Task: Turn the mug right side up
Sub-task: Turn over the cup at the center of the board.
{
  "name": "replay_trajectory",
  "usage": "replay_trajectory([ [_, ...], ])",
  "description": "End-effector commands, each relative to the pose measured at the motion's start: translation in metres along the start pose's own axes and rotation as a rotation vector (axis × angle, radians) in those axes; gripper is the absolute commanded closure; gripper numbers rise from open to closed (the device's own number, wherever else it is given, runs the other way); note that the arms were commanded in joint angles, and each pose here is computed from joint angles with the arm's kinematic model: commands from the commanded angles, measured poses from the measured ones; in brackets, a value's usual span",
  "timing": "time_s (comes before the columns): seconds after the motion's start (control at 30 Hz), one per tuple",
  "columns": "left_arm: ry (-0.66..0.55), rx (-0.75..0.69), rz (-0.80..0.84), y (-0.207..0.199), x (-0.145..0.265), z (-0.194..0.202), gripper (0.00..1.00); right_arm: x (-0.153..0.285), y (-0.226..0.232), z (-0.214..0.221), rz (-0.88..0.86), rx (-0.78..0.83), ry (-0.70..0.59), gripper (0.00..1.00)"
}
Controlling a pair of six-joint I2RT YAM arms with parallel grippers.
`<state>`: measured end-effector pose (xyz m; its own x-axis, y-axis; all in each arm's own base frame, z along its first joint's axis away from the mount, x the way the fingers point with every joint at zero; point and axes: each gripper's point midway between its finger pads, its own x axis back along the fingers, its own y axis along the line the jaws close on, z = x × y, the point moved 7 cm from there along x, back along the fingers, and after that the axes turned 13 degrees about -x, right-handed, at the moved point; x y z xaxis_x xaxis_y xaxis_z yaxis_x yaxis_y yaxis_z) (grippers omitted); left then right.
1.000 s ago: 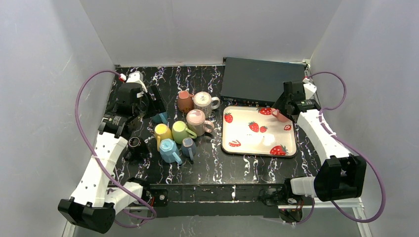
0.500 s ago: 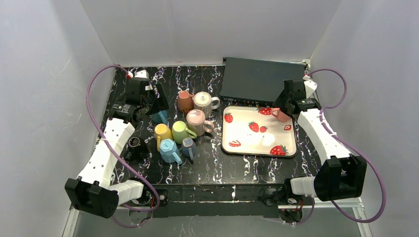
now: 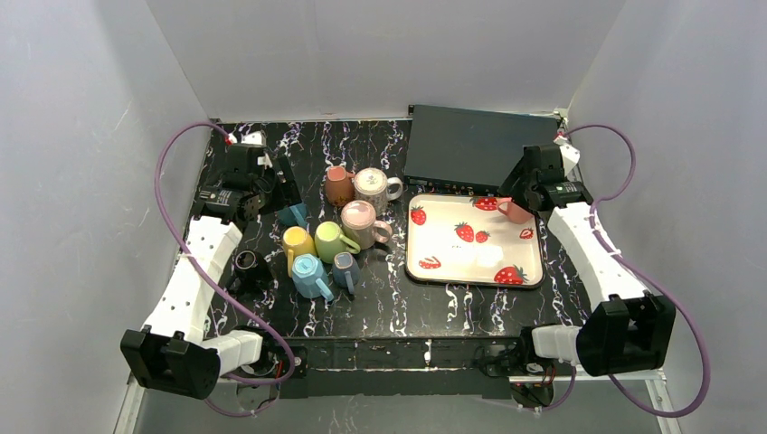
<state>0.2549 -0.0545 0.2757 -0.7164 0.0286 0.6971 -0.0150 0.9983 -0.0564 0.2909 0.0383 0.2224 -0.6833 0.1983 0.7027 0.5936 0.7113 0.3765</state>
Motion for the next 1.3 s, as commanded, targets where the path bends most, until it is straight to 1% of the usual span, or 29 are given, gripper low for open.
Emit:
replay_trajectory([
  [0.0, 0.002, -0.006, 0.001, 0.005, 0.011, 0.003, 0.23, 0.027, 0.011, -0.018, -0.094, 0.000, -0.043, 0.25],
  [0.2, 0.038, 0.026, -0.032, 0.013, 0.008, 0.022, 0.23, 0.043, 0.007, -0.019, -0.152, 0.066, -0.045, 0.15],
  [0.33, 0.064, 0.071, -0.035, 0.012, -0.002, 0.032, 0.23, 0.052, 0.013, -0.025, -0.203, 0.092, -0.054, 0.14],
  [0.43, 0.077, 0.095, 0.004, 0.006, -0.012, 0.036, 0.25, 0.055, 0.019, -0.026, -0.244, 0.118, -0.040, 0.14],
  [0.57, 0.108, 0.125, -0.086, 0.013, -0.027, 0.040, 0.27, 0.052, 0.028, -0.023, -0.301, 0.127, -0.003, 0.16],
  [0.73, 0.155, 0.194, -0.164, 0.015, -0.064, 0.035, 0.36, 0.045, 0.034, -0.021, -0.327, 0.121, 0.009, 0.17],
  [0.9, 0.194, 0.217, -0.138, 0.006, -0.112, 0.033, 0.36, 0.038, 0.035, -0.015, -0.340, 0.107, 0.023, 0.17],
  [1.0, 0.205, 0.227, -0.155, 0.005, -0.130, 0.032, 0.36, 0.037, 0.036, -0.010, -0.357, 0.110, 0.055, 0.17],
  [1.07, 0.188, 0.227, -0.186, 0.008, -0.138, 0.030, 0.38, 0.038, 0.036, -0.008, -0.374, 0.111, 0.067, 0.18],
  [1.1, 0.181, 0.226, -0.202, 0.009, -0.142, 0.030, 0.40, 0.038, 0.036, -0.007, -0.378, 0.112, 0.069, 0.18],
  [1.13, 0.172, 0.222, -0.214, 0.011, -0.146, 0.029, 0.44, 0.037, 0.036, -0.007, -0.377, 0.116, 0.064, 0.18],
  [1.2, 0.159, 0.214, -0.235, 0.013, -0.152, 0.027, 0.55, 0.036, 0.035, -0.009, -0.368, 0.126, 0.057, 0.17],
  [1.27, 0.161, 0.209, -0.260, 0.015, -0.157, 0.027, 0.60, 0.034, 0.035, -0.009, -0.360, 0.135, 0.057, 0.18],
])
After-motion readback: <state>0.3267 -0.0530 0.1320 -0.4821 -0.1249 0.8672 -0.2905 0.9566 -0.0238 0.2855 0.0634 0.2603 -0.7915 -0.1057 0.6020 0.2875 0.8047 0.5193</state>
